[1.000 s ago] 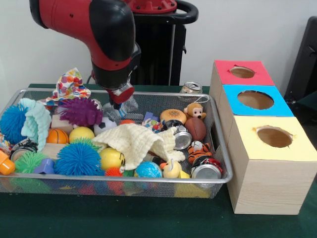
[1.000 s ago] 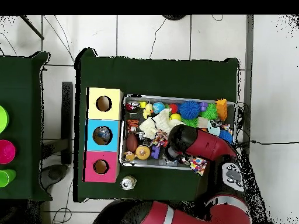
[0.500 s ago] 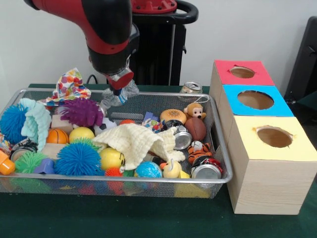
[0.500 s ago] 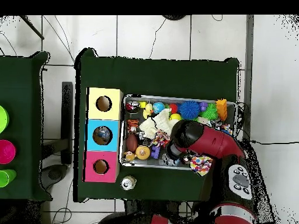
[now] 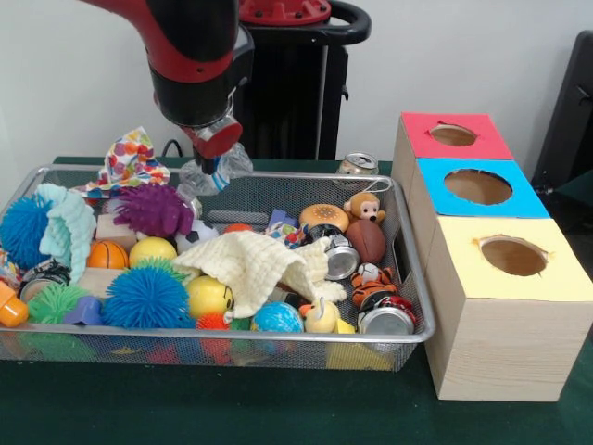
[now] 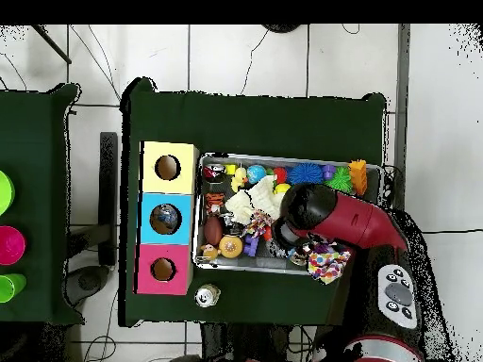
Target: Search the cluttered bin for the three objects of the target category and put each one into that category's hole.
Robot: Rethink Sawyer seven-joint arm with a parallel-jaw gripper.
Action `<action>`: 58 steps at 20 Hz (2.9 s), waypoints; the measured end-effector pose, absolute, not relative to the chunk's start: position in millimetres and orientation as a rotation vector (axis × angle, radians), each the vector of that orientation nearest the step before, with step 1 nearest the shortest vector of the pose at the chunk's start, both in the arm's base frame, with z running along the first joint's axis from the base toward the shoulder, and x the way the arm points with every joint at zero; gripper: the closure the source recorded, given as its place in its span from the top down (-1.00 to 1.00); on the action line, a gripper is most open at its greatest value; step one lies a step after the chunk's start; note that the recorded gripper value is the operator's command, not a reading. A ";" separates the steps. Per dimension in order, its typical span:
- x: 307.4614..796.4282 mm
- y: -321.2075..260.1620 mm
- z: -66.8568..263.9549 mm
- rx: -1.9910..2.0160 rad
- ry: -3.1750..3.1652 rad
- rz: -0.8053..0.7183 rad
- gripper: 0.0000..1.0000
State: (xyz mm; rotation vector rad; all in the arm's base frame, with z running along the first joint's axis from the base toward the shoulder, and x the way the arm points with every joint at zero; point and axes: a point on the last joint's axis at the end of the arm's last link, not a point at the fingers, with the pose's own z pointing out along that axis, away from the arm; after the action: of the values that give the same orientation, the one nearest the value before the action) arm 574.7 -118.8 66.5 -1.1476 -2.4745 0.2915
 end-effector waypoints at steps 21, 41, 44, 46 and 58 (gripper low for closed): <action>605.9 -141.5 112.1 -1.211 -2.532 0.284 -1.00; 619.9 -149.8 114.0 -1.223 -2.551 0.287 -1.00; 624.2 -150.8 117.3 -1.224 -2.551 0.286 -1.00; 628.3 -151.4 122.1 -1.221 -2.543 0.284 -1.00; 671.9 -152.2 167.8 -1.205 -2.517 0.260 -1.00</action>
State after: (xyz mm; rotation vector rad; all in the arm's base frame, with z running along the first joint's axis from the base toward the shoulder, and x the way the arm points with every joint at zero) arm 671.9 -152.2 167.8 -1.2053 -2.5166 0.2599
